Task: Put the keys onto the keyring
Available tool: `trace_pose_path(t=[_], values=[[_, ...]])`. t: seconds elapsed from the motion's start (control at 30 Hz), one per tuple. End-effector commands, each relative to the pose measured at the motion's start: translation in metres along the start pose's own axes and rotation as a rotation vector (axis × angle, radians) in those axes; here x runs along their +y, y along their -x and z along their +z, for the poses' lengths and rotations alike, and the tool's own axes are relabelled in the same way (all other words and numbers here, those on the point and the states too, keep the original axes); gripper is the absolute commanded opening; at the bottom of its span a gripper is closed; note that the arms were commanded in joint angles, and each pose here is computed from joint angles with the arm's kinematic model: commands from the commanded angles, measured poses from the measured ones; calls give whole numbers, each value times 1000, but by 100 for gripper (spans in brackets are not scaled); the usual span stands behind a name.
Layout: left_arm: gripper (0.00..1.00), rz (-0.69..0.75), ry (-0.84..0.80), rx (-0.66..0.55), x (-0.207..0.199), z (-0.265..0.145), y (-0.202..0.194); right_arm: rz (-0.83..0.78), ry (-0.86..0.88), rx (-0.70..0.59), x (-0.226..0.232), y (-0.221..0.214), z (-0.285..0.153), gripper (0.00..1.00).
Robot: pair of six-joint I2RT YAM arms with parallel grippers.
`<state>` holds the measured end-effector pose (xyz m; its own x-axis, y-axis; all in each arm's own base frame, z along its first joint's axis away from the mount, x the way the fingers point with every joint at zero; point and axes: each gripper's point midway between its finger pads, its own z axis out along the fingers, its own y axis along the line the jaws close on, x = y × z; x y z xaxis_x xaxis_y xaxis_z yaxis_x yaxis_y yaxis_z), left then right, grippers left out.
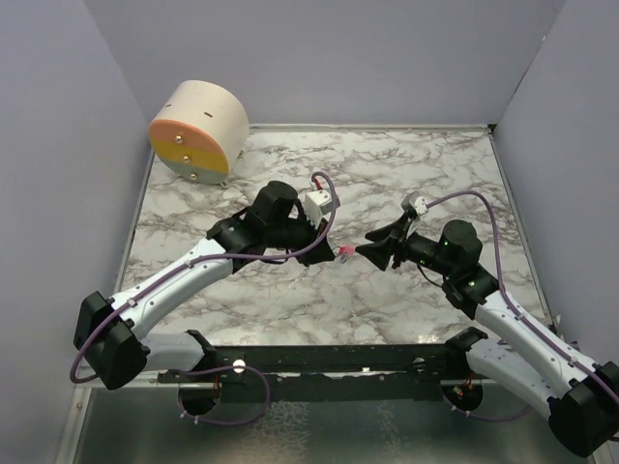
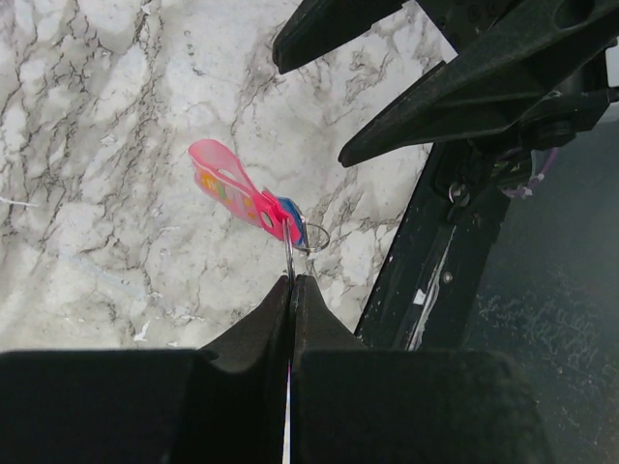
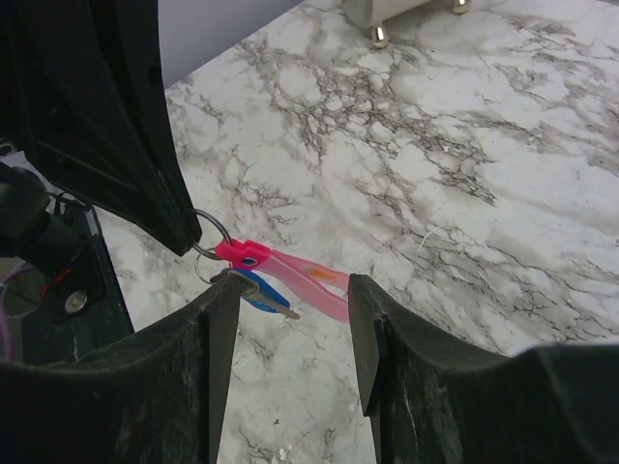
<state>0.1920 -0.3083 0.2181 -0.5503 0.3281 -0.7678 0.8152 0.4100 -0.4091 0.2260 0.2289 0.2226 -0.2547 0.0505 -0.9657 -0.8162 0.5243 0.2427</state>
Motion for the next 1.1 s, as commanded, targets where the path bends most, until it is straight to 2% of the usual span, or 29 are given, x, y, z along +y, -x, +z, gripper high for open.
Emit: trace_pose_path(t=[0.0, 0.33, 1.07], values=[[0, -32, 5, -41, -1, 3, -4, -13, 72, -29, 11, 5, 1, 49], [0, -13, -32, -49, -13, 18, -10, 0, 118, -11, 17, -6, 3, 49], [0, 1, -70, -34, -23, 16, -9, 4, 218, 33, 29, -17, 5, 48]])
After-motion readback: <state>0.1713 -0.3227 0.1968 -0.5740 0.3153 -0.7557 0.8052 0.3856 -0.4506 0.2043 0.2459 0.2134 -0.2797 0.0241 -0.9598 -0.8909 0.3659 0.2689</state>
